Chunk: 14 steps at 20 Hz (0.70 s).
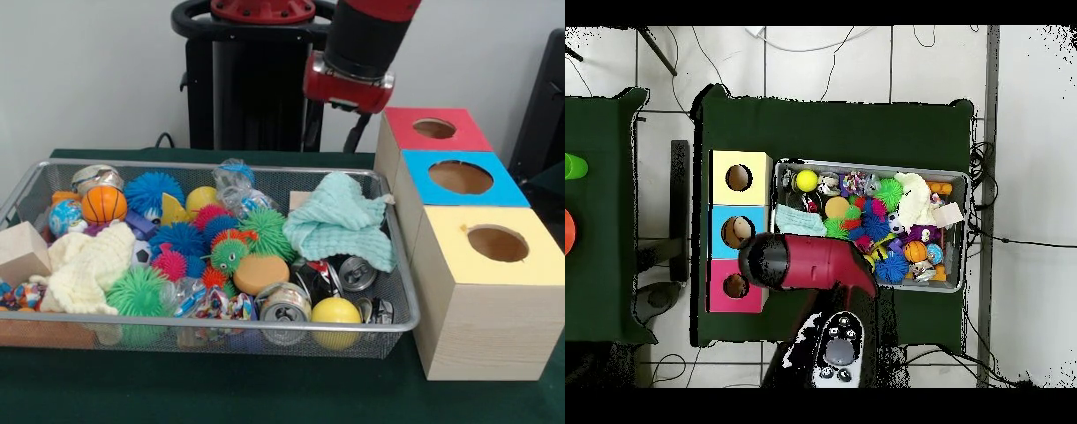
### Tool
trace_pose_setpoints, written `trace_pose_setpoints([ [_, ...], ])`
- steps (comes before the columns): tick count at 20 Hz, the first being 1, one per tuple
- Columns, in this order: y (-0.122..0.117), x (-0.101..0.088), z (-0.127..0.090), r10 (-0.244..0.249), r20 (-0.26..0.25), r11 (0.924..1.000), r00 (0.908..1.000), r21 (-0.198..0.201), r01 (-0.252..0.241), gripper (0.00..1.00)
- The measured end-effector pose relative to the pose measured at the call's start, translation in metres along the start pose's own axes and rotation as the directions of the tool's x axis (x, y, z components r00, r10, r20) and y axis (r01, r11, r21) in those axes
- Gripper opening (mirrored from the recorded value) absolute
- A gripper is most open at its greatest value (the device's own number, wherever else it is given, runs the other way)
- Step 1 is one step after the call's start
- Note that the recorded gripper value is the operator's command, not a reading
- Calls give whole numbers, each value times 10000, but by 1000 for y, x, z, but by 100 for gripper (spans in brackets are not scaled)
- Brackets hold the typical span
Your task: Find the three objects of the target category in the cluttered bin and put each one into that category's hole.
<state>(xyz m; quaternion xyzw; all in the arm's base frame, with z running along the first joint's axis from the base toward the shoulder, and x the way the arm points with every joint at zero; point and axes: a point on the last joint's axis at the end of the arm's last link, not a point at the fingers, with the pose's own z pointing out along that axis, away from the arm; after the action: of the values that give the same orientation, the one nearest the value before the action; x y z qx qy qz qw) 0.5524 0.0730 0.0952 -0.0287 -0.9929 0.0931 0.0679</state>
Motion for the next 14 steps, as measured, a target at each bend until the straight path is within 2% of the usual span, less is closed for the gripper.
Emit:
trace_pose_setpoints([
  [6,-30,-9,31,133,-87,9995,9999,-296,-136,100],
  [9,-44,-12,50,26,-111,9993,9999,-385,-31,100],
  [14,-54,-15,73,-301,-206,9991,9993,-317,294,100],
])
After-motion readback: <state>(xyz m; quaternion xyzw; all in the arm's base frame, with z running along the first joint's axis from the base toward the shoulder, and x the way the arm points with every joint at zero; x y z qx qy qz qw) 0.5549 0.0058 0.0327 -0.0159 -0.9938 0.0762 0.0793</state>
